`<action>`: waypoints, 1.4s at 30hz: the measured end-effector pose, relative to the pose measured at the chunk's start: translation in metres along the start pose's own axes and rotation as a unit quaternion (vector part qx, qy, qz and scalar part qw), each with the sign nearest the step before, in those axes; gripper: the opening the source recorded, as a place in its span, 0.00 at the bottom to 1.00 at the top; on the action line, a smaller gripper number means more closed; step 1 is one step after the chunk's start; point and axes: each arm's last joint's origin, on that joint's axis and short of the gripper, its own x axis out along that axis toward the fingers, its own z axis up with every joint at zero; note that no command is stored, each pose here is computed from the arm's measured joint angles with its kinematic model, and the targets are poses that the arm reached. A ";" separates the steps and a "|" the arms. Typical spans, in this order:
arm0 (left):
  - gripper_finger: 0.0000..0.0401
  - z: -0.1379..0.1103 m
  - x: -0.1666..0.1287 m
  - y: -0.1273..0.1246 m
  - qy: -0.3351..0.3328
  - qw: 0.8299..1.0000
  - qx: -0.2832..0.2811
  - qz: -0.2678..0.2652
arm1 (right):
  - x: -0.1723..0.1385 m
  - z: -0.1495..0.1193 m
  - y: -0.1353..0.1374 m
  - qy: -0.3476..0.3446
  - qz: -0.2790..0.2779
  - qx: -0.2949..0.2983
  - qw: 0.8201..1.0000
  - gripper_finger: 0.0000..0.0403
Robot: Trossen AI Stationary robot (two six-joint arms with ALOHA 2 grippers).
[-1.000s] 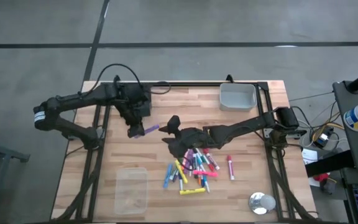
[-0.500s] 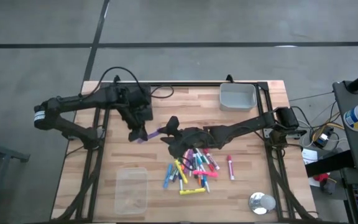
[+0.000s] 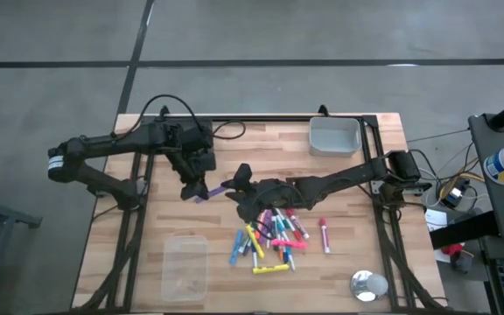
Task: Pick & Place Markers
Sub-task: Put the violet highlighter pen into the black bin
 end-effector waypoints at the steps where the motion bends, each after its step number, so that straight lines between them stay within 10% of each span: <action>1: 0.13 0.000 0.000 0.000 -0.002 1.000 0.001 -0.002 | 0.000 0.000 0.000 0.000 0.000 0.000 1.000 0.50; 20: 0.14 0.001 0.000 0.000 -0.002 1.000 -0.004 -0.003 | 0.000 0.000 0.001 0.000 0.005 0.000 1.000 0.17; 32: 0.23 0.007 -0.002 0.002 -0.036 0.999 -0.008 0.019 | -0.001 0.000 0.003 0.011 0.006 0.045 0.999 0.17; 42: 0.39 0.020 -0.031 -0.010 -0.110 0.974 0.072 0.185 | -0.002 -0.004 0.008 0.047 0.019 0.130 0.990 0.18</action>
